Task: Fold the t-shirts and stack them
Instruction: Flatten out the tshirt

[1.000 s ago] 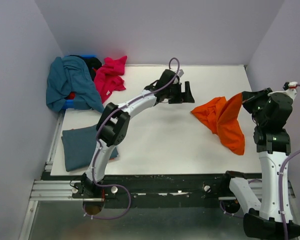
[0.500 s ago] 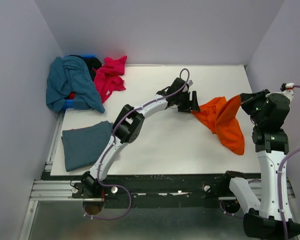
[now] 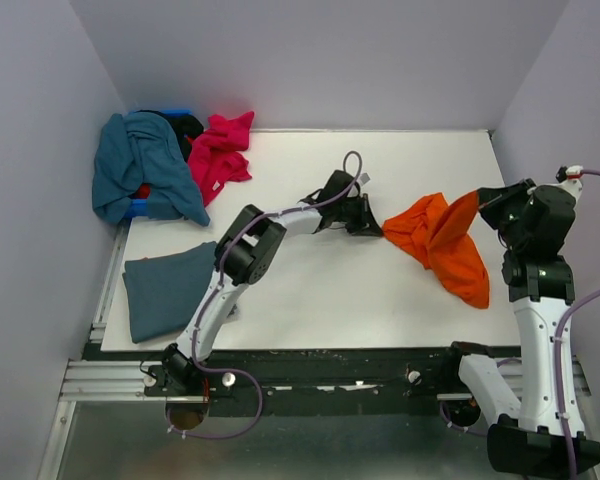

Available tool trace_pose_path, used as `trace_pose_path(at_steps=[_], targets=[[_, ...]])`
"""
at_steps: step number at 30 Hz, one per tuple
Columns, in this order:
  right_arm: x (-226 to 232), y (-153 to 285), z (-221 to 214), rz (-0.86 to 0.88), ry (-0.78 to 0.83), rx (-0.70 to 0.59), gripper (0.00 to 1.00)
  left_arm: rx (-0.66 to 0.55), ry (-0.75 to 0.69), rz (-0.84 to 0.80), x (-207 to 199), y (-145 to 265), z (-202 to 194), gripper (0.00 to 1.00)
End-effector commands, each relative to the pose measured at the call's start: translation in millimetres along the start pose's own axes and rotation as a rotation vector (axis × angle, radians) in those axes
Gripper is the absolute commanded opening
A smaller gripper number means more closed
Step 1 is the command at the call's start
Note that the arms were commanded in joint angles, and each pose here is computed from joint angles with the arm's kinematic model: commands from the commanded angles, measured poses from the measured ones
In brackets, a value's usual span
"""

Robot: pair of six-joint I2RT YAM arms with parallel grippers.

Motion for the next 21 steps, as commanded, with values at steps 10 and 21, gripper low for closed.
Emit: trace_pose_path(at_steps=[10,21], targets=[[-21.8,-31.8,-33.3,-0.048,-0.040,0.112,0.01,-0.332,0.022,0.278,26.4,198.7,-24.9,0.00],[-4.9,-66.7,2.9,-0.129,0.038,0.115,0.01,-0.314,0.110,0.560,53.7,276.2,-135.9,0.00]])
Point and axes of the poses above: each gripper's point midway between its finger pads, its own y axis back along the fingers, its own x axis along the line the jaws close on, z = x × y, the point moved 7 cm from there along y, back along the fingers
